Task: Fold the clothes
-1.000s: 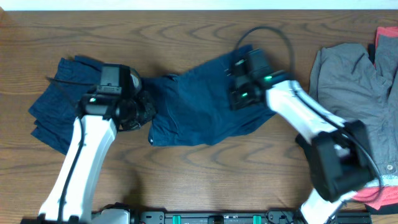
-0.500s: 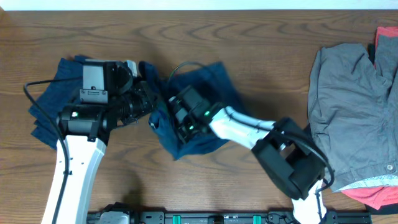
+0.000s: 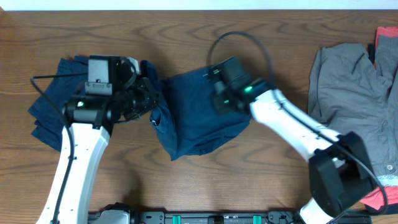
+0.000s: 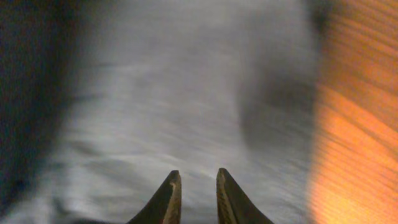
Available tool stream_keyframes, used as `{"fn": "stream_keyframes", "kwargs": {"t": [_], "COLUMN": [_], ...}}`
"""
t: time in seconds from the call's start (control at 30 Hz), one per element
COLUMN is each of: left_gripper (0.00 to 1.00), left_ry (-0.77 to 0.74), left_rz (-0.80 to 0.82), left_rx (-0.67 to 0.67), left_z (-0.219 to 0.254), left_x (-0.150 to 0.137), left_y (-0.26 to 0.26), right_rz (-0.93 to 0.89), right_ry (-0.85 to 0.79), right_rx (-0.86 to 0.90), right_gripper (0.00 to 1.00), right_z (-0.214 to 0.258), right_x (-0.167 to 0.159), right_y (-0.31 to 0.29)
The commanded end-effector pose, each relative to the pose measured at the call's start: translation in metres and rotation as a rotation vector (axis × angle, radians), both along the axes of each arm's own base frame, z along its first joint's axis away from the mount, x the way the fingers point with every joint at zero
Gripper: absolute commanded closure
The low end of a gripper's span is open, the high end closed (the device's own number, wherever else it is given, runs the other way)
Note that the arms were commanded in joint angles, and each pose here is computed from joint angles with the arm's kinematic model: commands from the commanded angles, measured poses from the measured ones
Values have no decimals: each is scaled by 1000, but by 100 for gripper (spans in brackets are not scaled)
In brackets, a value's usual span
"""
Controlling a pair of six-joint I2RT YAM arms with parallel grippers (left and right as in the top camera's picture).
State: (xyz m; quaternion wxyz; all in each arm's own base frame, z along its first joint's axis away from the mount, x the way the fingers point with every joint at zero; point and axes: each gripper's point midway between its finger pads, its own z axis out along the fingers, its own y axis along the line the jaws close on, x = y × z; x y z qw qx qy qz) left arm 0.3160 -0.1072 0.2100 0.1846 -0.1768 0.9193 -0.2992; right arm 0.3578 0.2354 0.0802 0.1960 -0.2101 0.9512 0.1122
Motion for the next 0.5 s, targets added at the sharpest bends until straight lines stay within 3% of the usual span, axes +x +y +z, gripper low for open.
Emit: {"fn": "stream_keyframes", "kwargs": {"t": [0.0,0.47], "left_gripper": [94,94], "left_ry": [-15,-47], "left_rz": [-18,-82], "left_rx": [-3,-86], "left_z": [2,-15], "left_x": [12,47], "left_y": [-10,-79], "right_rz": [-110,-196], "right_ry": [56,205], "right_rx": [-107,-164], "right_gripper": [83,84], "right_z": [-21,-94], "right_x": [4,-44], "right_y": [-48,-91]}}
